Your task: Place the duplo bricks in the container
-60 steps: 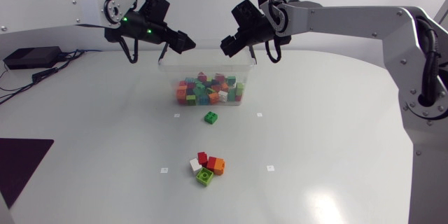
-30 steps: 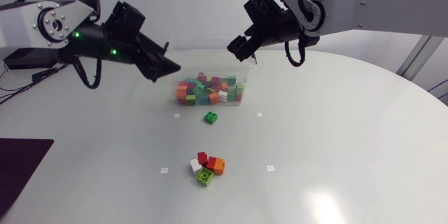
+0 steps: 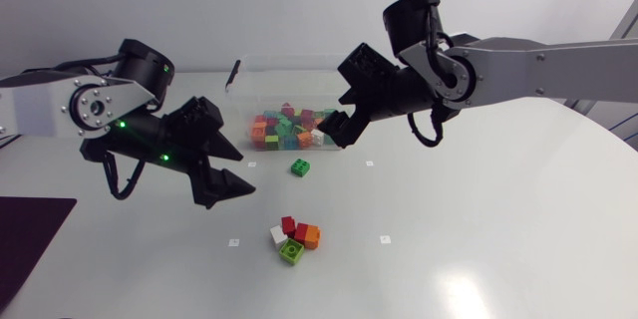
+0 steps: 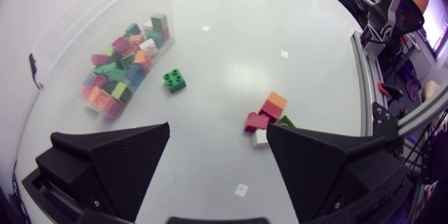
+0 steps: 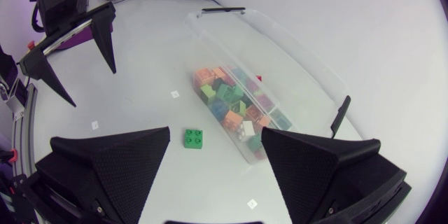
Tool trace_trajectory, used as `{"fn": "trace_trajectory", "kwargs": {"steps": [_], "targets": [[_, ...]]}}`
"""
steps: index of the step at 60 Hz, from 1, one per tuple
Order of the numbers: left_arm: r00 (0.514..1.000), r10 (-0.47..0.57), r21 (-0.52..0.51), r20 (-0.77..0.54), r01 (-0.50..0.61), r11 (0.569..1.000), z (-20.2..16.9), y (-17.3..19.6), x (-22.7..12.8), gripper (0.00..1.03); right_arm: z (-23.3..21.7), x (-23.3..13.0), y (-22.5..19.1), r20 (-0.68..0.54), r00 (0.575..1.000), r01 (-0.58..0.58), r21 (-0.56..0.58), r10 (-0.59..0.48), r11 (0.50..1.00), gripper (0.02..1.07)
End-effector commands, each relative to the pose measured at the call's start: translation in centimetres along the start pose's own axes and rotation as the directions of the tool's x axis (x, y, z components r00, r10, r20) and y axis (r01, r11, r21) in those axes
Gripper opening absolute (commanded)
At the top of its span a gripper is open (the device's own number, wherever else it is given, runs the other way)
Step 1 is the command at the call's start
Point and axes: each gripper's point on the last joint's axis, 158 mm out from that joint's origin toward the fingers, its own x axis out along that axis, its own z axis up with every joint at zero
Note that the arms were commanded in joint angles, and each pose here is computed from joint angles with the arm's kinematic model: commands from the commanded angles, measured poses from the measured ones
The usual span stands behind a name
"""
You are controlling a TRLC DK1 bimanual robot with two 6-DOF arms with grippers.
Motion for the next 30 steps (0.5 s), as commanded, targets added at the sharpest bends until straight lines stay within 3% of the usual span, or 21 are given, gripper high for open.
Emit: {"fn": "trace_trajectory", "kwargs": {"steps": [1,30], "targets": [[0.998,-0.049,0.043,-0.045,0.051,0.998,-1.6,-2.3,1.0,0.96,-1.0,-0.4,1.3,-0.023,0.999,-0.022,-0.024,0.022,0.999,0.96],[0.967,-0.152,0.059,-0.203,0.167,0.984,-6.0,-6.6,6.0,0.96,-7.9,1.6,9.5,-0.241,0.954,-0.201,-0.060,0.181,0.978,0.96]]}}
